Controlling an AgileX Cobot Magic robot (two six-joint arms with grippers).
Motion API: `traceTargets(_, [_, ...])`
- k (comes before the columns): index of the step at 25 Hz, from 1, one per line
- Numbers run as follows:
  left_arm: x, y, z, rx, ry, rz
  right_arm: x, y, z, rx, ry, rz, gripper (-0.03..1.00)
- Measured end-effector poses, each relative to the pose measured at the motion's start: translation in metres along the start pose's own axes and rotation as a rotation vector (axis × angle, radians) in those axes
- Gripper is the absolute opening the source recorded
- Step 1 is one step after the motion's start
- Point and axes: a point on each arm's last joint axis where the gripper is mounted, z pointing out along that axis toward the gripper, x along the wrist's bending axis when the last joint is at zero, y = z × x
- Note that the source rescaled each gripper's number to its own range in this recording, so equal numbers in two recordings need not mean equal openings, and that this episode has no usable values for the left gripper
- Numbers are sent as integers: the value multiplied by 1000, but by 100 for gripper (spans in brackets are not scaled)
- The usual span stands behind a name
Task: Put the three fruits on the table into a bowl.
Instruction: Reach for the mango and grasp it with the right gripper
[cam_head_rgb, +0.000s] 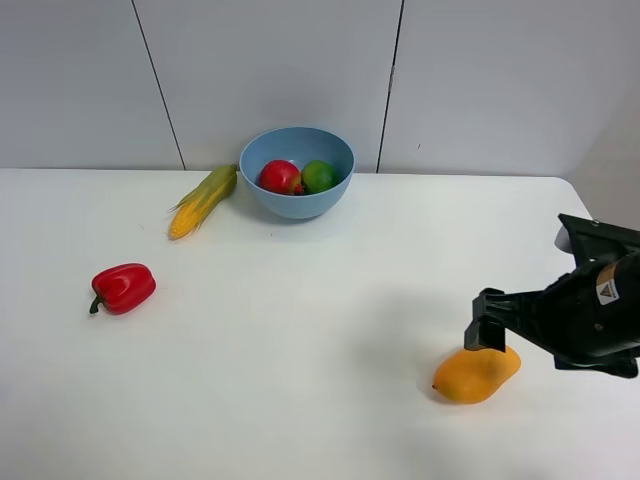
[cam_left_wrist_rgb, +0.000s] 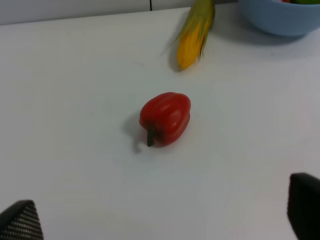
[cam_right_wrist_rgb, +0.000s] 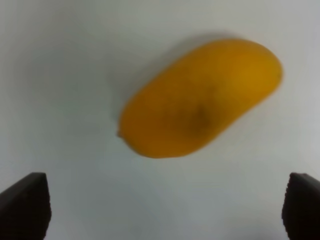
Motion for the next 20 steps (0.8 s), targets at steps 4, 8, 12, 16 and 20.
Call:
traceTargets(4, [0, 0, 0, 0, 0, 0, -15, -2, 8, 8, -39, 77, 77])
traceTargets(8, [0, 0, 0, 0, 0, 0, -20, 4, 12, -57, -20, 137, 77])
traceTargets(12, [0, 0, 0, 0, 0, 0, -17, 11, 15, -111, 14, 169, 77])
traceTargets(16, [0, 0, 0, 0, 0, 0, -18, 15, 39, -25, -61, 157, 77])
traceTargets(20, [0, 0, 0, 0, 0, 0, -19, 16, 57, 48, -113, 120, 77])
